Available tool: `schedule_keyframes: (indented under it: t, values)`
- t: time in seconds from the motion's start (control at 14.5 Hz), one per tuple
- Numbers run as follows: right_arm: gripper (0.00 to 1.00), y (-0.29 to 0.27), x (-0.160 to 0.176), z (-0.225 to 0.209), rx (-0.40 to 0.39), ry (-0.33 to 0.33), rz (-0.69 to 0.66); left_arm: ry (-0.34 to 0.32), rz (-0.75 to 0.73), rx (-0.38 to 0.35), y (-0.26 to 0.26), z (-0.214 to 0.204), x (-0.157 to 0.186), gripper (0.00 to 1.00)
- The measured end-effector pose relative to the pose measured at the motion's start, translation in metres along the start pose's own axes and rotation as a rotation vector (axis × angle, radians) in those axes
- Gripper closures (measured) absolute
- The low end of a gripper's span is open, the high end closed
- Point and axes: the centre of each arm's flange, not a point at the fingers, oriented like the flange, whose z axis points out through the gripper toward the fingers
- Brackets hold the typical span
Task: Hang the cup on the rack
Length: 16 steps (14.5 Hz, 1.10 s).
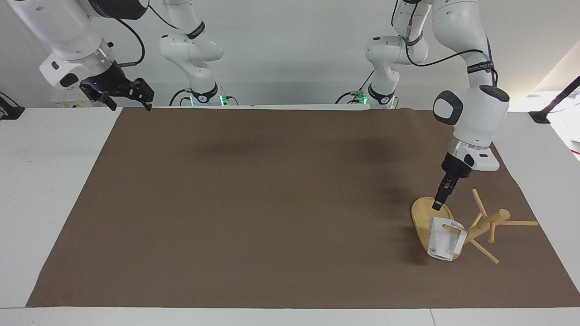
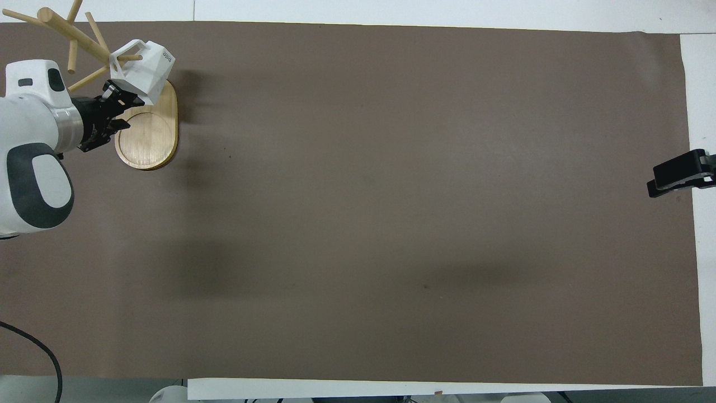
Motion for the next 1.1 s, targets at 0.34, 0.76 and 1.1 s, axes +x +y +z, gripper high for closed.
schedule_keyframes:
  t: [0.34,0.76,1.1]
  values:
    - [0.0,-0.004,0.0,0.0,-0.002,0.0,-0.008,-0.078,0.195,0.181,-0.006,-0.091,-0.007,0.01]
    - [0.0,-0.004,0.0,0.0,-0.002,0.0,-0.008,-0.315,0.593,0.304,0.027,-0.173,0.006,0.01]
    - [0.0,-0.004,0.0,0.0,-0.002,-0.001,-0.008,-0.382,0.777,0.295,0.033,-0.191,0.013,0.0]
